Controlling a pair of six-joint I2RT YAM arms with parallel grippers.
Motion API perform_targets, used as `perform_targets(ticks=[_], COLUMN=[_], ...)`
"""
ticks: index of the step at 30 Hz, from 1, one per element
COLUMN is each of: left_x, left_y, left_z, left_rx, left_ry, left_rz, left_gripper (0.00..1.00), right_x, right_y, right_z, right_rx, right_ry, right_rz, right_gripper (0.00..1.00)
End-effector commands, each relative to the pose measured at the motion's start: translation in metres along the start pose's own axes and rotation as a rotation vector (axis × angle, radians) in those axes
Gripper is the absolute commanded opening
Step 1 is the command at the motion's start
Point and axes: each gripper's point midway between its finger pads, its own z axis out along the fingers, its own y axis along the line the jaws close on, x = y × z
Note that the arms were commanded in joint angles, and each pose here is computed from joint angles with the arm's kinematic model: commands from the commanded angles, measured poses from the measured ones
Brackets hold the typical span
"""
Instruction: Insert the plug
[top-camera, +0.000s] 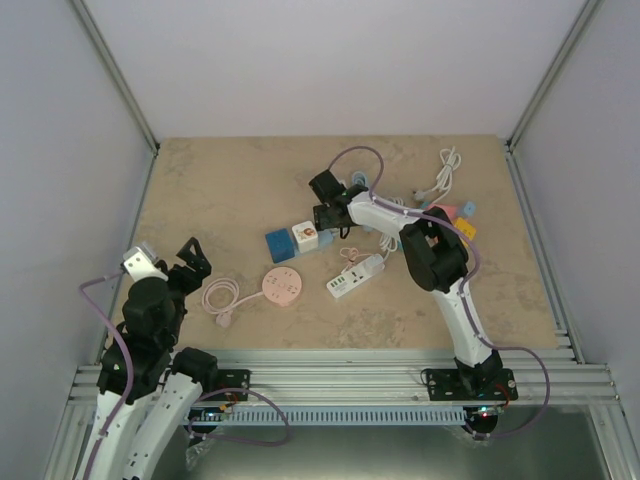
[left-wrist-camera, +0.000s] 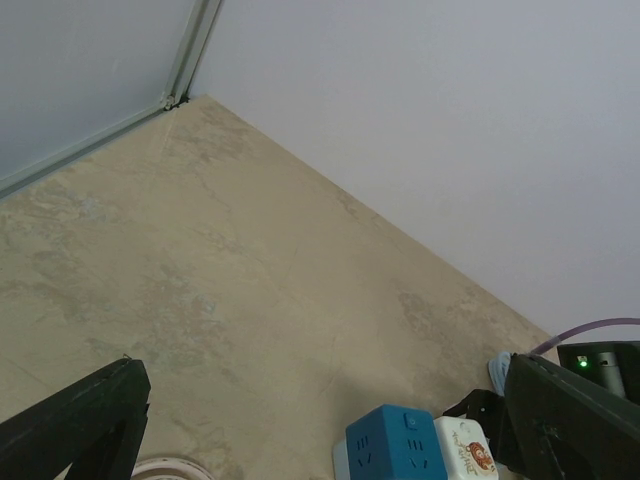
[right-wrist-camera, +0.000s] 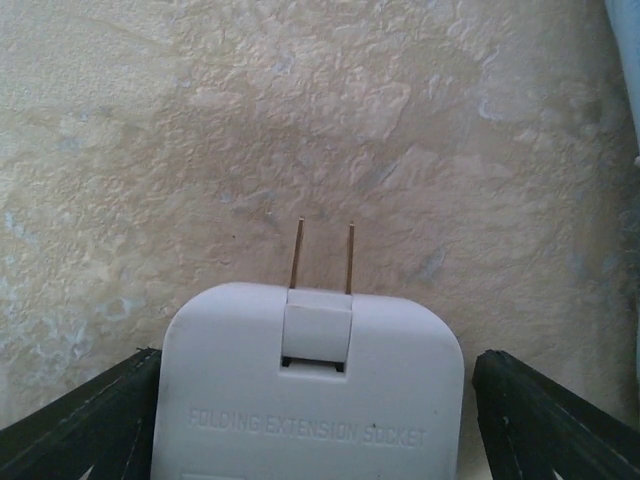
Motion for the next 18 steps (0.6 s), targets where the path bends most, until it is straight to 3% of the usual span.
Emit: perform_targets(ticks=[1, 8, 14, 18], left_x=[-0.004, -0.004, -0.002, 0.002], left_y=[0.002, 0.001, -0.010, -0.027], left_z=[-0.003, -0.003, -0.001, 0.001], left_rx=[-0.005, 0.003, 0.052, 0.127], left_ry=[-0.020, -0.019, 0.001, 0.038], left_rz=[-0.007, -0.005, 0.018, 0.050], left_gripper=[0.99, 0.99, 0.99, 0.99], right_x=[0.008, -0.002, -0.063, -0.109], right_y=[-0.005, 0.001, 0.015, 0.017], right_z=[0.013, 0.007, -0.041, -0.098], right_rx=[0.042, 0.006, -0.114, -0.223], right_ry=[0.029, -0.002, -0.184, -0.323], right_rz=[0.034, 0.066, 0.153, 0.268], right_gripper=[0.81, 0.60, 0.56, 0.55])
